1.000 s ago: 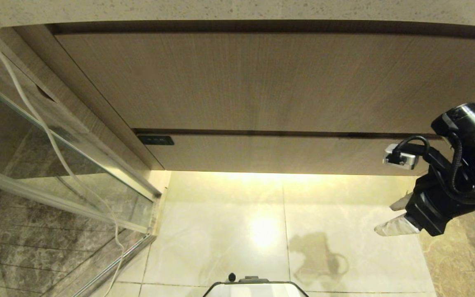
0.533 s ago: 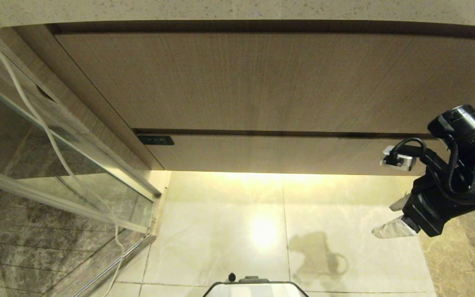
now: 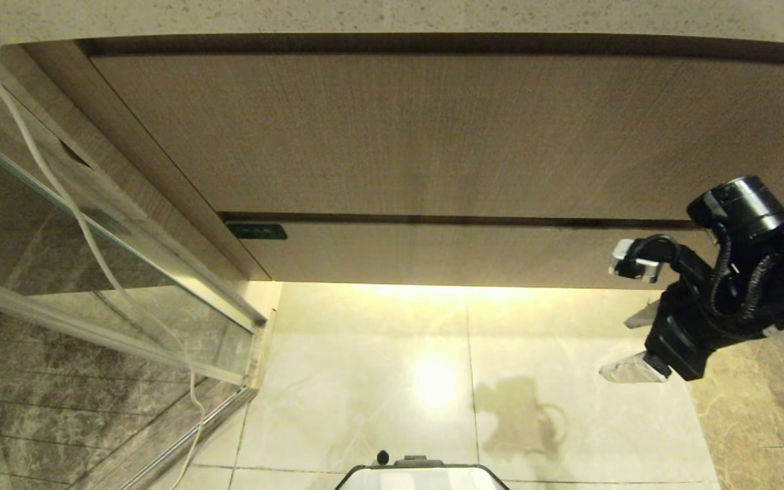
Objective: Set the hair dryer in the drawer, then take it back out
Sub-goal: Pull open the drawer
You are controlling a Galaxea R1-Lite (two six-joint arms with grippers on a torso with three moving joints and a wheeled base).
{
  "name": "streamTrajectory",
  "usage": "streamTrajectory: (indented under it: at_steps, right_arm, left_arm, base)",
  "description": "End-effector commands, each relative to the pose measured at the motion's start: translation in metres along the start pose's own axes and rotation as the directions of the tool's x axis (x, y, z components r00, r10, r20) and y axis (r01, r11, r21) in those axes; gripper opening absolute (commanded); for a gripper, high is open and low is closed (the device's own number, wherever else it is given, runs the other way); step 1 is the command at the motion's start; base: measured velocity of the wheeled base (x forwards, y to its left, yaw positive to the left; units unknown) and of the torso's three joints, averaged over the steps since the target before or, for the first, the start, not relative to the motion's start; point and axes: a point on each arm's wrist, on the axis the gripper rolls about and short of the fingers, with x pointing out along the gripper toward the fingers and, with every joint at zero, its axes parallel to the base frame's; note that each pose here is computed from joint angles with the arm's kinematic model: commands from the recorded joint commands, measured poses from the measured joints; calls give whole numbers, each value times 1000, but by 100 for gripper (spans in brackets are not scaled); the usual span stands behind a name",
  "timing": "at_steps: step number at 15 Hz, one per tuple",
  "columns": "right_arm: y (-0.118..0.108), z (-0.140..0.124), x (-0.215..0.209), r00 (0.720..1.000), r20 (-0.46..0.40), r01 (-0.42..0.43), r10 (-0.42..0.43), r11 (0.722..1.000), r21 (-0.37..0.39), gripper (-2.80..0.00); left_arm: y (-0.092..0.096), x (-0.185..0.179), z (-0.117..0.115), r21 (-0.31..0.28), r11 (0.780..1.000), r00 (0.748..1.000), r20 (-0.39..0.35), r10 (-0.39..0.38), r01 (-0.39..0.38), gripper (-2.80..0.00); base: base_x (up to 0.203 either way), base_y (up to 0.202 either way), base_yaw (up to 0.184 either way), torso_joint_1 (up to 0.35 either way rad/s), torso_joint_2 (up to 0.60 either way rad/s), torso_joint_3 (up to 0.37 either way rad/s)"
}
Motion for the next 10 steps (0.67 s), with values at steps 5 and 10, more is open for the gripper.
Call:
streamTrajectory:
  at_steps: [5, 10]
  right_arm:
    - [-45, 24, 83, 919, 297, 376, -260, 806, -457, 0]
    - [-56, 33, 105, 832, 474, 513, -288, 725, -460, 0]
  left_arm:
    - [0, 0, 0, 0, 1000, 1000, -1, 0, 0, -280]
    - [0, 0, 0, 0, 1000, 1000, -1, 0, 0, -280]
  base:
    - [0, 0, 0, 0, 0, 0]
    - [0, 0, 0, 0, 0, 0]
